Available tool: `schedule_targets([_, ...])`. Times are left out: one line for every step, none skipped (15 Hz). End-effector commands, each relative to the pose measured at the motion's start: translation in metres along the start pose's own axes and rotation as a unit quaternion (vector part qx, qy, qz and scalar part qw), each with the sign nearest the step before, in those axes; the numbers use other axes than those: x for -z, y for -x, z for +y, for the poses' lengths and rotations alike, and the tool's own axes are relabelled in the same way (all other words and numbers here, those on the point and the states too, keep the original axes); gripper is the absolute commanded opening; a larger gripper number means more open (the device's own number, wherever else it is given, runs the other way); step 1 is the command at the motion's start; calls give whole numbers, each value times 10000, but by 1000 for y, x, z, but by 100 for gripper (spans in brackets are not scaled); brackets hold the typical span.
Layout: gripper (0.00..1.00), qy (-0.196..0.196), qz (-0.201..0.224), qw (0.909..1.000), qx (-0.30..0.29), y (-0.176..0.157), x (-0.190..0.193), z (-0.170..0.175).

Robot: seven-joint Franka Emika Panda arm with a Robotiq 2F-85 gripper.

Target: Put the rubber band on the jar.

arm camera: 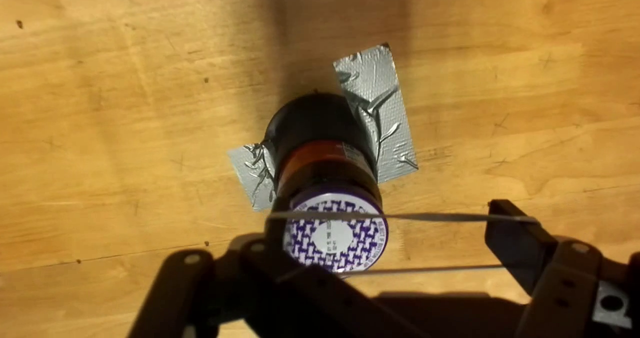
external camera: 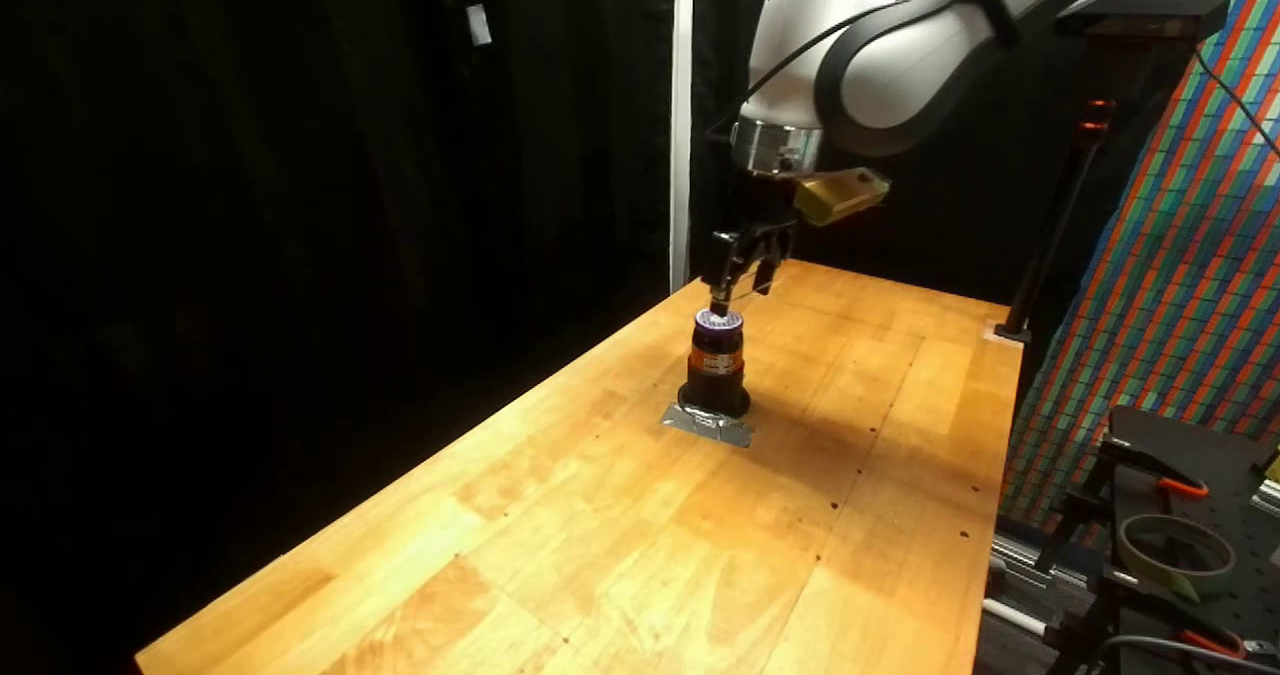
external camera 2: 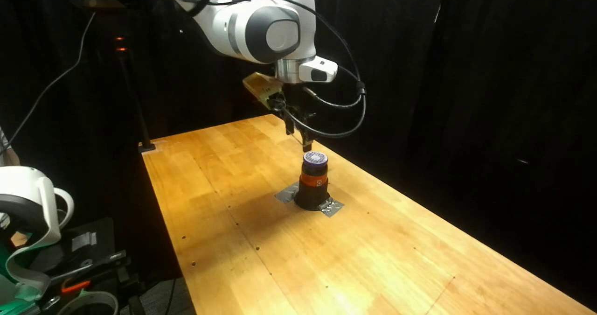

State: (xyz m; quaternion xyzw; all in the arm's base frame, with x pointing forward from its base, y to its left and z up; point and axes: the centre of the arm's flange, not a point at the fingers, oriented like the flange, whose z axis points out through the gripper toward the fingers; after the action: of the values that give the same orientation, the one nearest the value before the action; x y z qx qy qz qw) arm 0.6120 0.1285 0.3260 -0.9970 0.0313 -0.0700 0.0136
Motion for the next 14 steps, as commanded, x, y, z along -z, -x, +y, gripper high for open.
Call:
schedule_targets([100,90,22,9999,-66,-48,-18,-4])
schedule_targets([100,104,39,9999,-93,-53,-24,-2])
schedule_targets([100,112,150,9998,-120,-58,-29,-1])
schedule_targets([100,175,202,9996,-131,-61,-34,0])
schedule_targets([100,224,176,9995,-112,-66,-39,3])
schedule_targets([100,269,169,9994,-115,-69,-43,5])
schedule_targets([100,321,178,9992,-127,-72,-47,7])
schedule_targets([100,385,216,9989,-138,-73,-53,9])
schedule_targets([100,429,178,9989,-115,-76,-58,11])
schedule_targets([100,461,201,9987,-121,-77,-64,14])
schedule_targets([100,476,202,9986,-120,-77,-69,15])
schedule_targets([100,479,148,9987,-115,-78,-73,17])
schedule_targets([100,484,98,9987,-115,-78,-78,18])
schedule_targets([100,491,19,9987,-102,-77,-82,20])
